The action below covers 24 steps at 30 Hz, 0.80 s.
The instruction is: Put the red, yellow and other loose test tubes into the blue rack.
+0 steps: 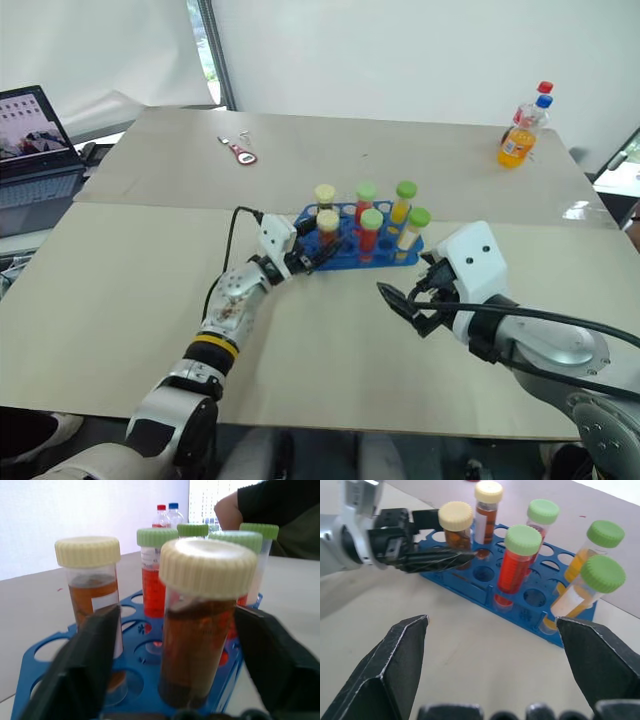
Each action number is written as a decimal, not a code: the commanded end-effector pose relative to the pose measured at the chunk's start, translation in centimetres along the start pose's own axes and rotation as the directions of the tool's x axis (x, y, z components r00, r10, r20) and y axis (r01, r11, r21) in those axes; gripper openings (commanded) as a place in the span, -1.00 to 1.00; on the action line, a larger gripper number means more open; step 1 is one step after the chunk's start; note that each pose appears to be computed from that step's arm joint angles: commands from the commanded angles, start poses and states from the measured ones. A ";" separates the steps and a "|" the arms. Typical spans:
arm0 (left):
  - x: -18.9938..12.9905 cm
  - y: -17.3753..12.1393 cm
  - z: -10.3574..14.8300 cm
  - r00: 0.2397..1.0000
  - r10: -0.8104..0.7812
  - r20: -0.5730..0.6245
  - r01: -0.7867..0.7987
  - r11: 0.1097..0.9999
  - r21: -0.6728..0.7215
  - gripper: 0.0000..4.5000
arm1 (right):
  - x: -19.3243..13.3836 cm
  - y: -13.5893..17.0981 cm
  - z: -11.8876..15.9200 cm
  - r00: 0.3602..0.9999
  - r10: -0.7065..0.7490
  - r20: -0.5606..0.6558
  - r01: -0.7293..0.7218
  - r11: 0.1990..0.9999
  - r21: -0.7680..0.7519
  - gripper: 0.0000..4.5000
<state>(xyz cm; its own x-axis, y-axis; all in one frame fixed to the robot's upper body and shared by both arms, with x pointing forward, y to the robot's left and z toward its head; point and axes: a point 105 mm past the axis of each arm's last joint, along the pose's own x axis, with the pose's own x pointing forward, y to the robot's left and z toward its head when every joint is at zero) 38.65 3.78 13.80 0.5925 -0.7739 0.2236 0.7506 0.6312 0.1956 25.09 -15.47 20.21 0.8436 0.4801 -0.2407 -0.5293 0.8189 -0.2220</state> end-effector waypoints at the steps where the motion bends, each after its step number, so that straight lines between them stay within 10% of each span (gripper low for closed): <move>1: -1.4 -0.1 0.8 0.995 -0.097 -0.032 0.100 0.991 0.086 0.89 | -0.2 -1.0 1.1 0.998 -0.033 0.056 0.035 0.999 -0.029 1.00; 15: -11.5 4.0 5.6 0.877 -0.157 -0.454 0.246 0.959 0.144 0.89 | -3.4 -7.0 1.3 0.988 0.150 -0.035 -0.154 0.966 -0.209 1.00; 24: -14.3 4.1 7.0 0.843 -0.120 -0.524 0.190 0.979 0.080 0.89 | -3.2 -8.8 1.4 0.980 0.189 -0.065 -0.199 0.945 -0.259 1.00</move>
<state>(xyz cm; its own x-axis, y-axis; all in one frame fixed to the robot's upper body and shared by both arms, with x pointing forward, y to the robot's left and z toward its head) 31.47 17.92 16.84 0.5563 -0.7512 -0.3552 0.8298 0.4793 0.2860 27.16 -23.88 23.38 0.7161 0.6023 -0.3528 -0.6980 0.6164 -0.3645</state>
